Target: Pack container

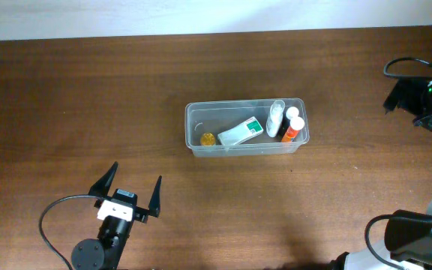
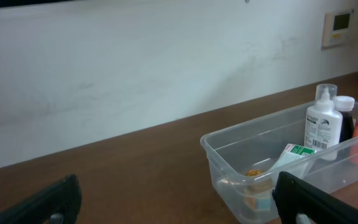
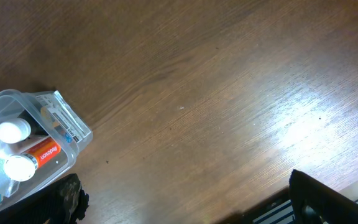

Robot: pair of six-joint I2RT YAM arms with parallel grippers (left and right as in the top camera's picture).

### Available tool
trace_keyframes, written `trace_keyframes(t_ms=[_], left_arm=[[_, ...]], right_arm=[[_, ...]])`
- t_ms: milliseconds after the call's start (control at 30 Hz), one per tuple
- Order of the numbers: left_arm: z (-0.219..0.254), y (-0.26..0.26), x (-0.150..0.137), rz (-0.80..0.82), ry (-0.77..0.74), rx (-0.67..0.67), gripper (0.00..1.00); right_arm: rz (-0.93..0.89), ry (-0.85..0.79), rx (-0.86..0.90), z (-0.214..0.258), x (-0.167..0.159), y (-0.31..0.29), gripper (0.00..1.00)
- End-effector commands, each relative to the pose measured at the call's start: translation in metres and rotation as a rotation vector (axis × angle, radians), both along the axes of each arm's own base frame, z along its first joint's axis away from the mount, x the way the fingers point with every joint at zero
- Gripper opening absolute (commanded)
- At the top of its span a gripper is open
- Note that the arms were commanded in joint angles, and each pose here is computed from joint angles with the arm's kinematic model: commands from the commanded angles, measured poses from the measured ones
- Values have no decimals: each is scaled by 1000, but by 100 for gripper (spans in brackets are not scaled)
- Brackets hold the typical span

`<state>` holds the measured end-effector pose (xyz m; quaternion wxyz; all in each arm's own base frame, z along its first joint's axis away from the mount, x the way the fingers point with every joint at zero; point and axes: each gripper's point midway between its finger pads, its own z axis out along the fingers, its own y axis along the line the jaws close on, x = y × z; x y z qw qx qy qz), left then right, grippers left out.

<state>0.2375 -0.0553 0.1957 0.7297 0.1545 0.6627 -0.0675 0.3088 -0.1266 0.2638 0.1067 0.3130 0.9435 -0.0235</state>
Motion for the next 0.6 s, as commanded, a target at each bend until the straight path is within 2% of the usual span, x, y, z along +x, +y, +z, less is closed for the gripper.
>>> trace_keyframes(t_ms=[0, 233, 567], left_arm=[[6, 0, -1, -3, -34, 16, 99], [18, 0, -3, -2, -88, 15, 99], [12, 4, -1, 18, -62, 15, 99]], right_arm=[[-11, -23, -8, 7, -4, 0, 98], [-11, -23, -8, 7, -3, 0, 98], [-12, -23, -8, 7, -4, 0, 98]])
